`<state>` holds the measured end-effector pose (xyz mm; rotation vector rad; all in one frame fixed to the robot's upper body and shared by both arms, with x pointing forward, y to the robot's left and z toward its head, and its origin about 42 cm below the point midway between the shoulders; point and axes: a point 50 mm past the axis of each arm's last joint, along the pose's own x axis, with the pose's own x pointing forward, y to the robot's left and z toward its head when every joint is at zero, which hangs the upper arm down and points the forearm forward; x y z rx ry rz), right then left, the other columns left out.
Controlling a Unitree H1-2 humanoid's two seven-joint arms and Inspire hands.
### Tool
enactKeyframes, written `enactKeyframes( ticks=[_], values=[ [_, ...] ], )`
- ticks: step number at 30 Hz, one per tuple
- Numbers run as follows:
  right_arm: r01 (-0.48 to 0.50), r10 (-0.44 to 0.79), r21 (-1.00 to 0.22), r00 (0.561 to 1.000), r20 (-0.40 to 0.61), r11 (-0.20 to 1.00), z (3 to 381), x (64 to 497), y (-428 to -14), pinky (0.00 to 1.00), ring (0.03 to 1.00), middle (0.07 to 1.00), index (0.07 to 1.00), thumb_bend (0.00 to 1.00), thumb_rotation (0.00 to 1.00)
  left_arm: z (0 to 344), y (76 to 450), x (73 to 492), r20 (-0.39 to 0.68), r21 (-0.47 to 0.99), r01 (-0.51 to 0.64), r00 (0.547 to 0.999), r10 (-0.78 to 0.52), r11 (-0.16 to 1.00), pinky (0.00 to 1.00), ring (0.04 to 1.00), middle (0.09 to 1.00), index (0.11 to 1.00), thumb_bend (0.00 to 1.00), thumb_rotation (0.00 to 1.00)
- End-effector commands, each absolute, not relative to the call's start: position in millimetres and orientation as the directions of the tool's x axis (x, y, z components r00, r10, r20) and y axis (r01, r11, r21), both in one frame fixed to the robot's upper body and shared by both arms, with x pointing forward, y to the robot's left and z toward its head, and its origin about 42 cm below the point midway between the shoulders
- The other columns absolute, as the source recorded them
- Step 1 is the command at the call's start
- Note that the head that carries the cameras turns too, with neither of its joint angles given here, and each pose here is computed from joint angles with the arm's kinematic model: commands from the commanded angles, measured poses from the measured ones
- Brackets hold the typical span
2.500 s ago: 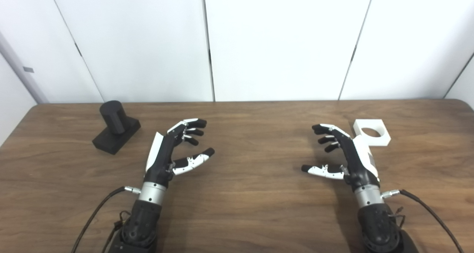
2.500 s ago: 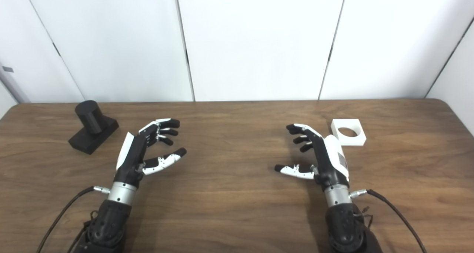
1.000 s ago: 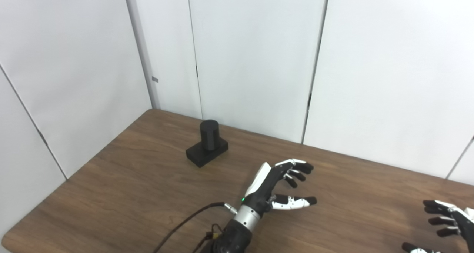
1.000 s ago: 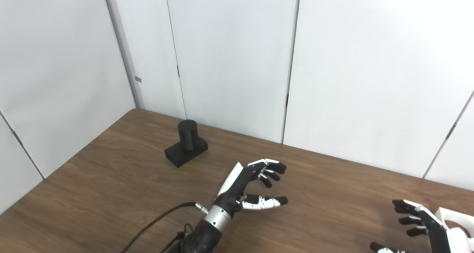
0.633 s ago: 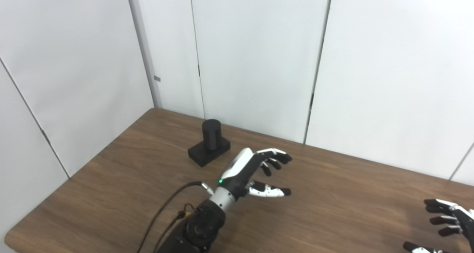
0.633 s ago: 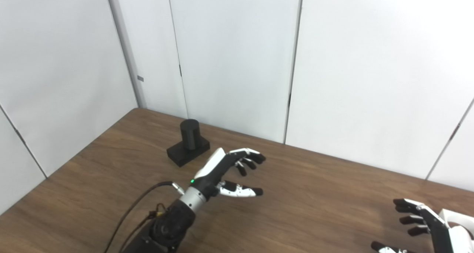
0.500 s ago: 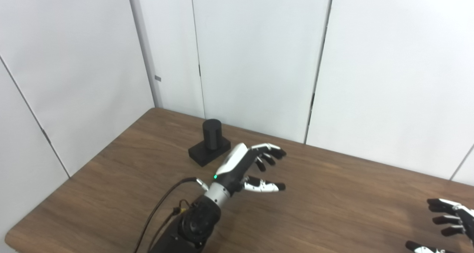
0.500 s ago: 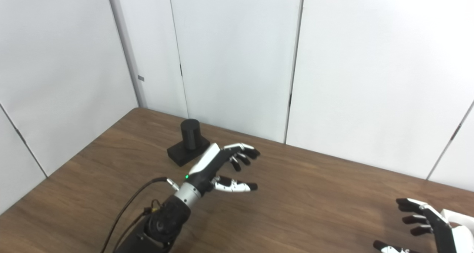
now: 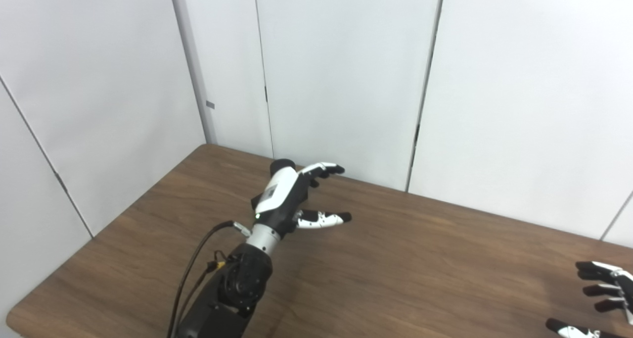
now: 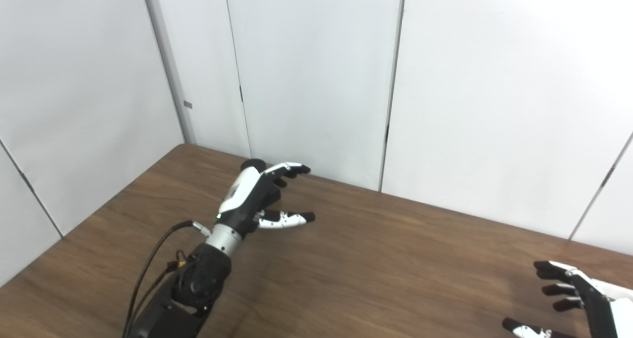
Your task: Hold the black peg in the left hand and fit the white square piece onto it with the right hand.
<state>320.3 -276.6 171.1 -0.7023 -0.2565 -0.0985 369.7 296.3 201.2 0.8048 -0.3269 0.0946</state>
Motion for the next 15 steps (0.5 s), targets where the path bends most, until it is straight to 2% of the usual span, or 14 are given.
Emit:
enactKeyframes(
  ticks=[1, 4, 11, 15],
  values=[
    [0.215, 0.006, -0.616, 0.942, 0.335, 0.758, 192.3, 325.9, -276.9, 0.50, 0.613, 0.687, 0.692, 0.74, 0.00, 238.2, 304.6, 378.7, 0.430, 0.687, -0.307, 0.903, -0.027, 0.659, 0.69, 0.789, 0.811, 0.763, 0.80, 0.23],
    [0.211, 0.009, -0.614, 0.942, 0.335, 0.761, 192.8, 326.0, -277.1, 0.50, 0.613, 0.690, 0.692, 0.74, 0.00, 243.4, 315.0, 379.8, 0.445, 0.686, -0.343, 0.895, 0.002, 0.642, 0.71, 0.806, 0.818, 0.766, 0.81, 0.21],
    [0.209, 0.014, -0.615, 0.941, 0.337, 0.760, 193.8, 326.0, -277.7, 0.50, 0.610, 0.688, 0.690, 0.74, 0.00, 255.3, 339.7, 382.4, 0.468, 0.693, -0.432, 0.878, 0.096, 0.577, 0.75, 0.856, 0.867, 0.793, 0.83, 0.25],
    [0.211, 0.009, -0.614, 0.942, 0.335, 0.761, 194.7, 325.7, -277.6, 0.50, 0.614, 0.689, 0.690, 0.73, 0.00, 260.9, 350.6, 381.7, 0.478, 0.742, -0.476, 0.870, 0.125, 0.472, 0.80, 0.916, 0.911, 0.831, 0.85, 0.26]
  ],
)
